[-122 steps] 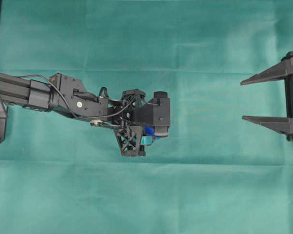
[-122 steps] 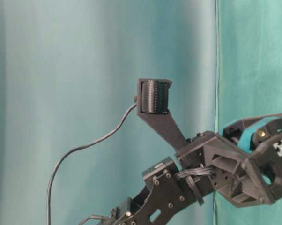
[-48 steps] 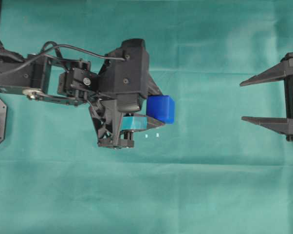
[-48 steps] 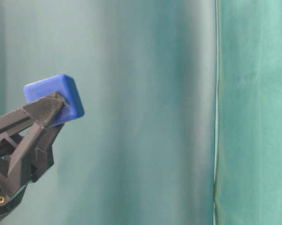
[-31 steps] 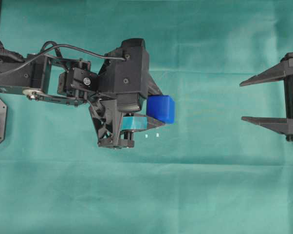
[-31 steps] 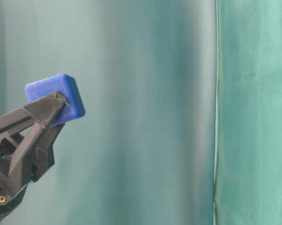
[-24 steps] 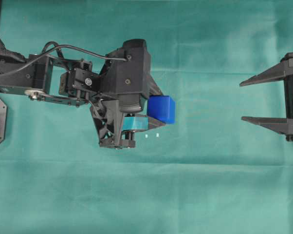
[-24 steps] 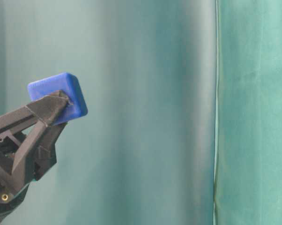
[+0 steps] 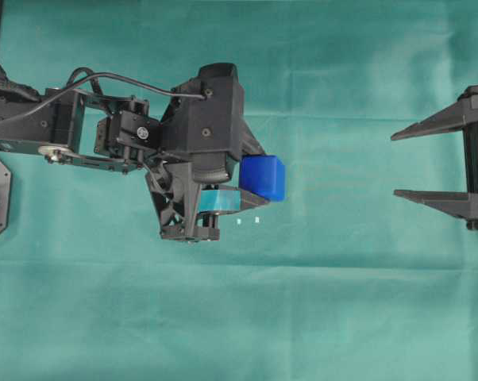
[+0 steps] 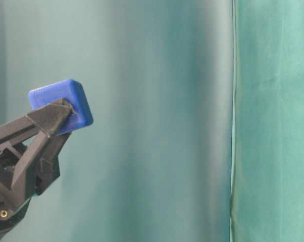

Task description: Handover the blue block to the right arm after grasping it with the left arm, then place it in the designated position.

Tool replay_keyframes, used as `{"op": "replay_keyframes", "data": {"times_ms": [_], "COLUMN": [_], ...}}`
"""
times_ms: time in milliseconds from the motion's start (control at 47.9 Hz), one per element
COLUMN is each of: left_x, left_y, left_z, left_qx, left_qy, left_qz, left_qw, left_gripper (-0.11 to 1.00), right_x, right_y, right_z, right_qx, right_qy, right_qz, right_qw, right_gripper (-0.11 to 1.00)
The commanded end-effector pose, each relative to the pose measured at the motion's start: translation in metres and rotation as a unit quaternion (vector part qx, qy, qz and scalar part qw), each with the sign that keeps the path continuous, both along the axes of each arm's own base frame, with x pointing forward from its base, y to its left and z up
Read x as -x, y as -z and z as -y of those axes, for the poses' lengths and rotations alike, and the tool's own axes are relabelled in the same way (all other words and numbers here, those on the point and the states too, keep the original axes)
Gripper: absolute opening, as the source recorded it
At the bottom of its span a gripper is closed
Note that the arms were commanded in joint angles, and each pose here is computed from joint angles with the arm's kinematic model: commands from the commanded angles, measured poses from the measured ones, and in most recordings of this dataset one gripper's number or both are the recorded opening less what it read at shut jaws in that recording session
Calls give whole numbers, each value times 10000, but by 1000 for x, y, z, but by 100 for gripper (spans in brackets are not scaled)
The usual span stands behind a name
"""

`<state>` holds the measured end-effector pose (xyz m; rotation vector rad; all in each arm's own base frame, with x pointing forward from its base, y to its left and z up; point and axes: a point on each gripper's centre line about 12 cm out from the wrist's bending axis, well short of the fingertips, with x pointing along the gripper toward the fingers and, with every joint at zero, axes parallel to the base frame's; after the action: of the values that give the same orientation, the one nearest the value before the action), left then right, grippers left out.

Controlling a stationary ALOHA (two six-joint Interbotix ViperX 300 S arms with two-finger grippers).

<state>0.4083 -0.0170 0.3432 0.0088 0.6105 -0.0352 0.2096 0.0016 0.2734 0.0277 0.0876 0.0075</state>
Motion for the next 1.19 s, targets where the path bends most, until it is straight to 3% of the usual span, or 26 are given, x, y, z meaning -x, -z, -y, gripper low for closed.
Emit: {"op": "replay_keyframes", "data": {"times_ms": [0,543,794,1170], "left_x": [6,14,28,43], "left_y": [-18,-20,-26,-20], "left_z": [-1,-1,-2,-2], "left_qx": [-11,12,38,99], "left_qy": [-2,-1,12,3], "left_qz": [254,636,1383,1783], "left_qw": [9997,9980,9904,9839], "left_gripper": [47,47,47,47], "right_x": [-3,-4,-4,-4], "right_y": [-11,-13,-13,-16], "right_z": [0,0,-1,-1], "right_qx": [7,37,111,200], "right_qy": [-2,-6,-33,-48], "right_qz": [130,161,177,247], "right_qw": [9999,9999,9998,9995], "right_gripper": [94,94,94,94]}}
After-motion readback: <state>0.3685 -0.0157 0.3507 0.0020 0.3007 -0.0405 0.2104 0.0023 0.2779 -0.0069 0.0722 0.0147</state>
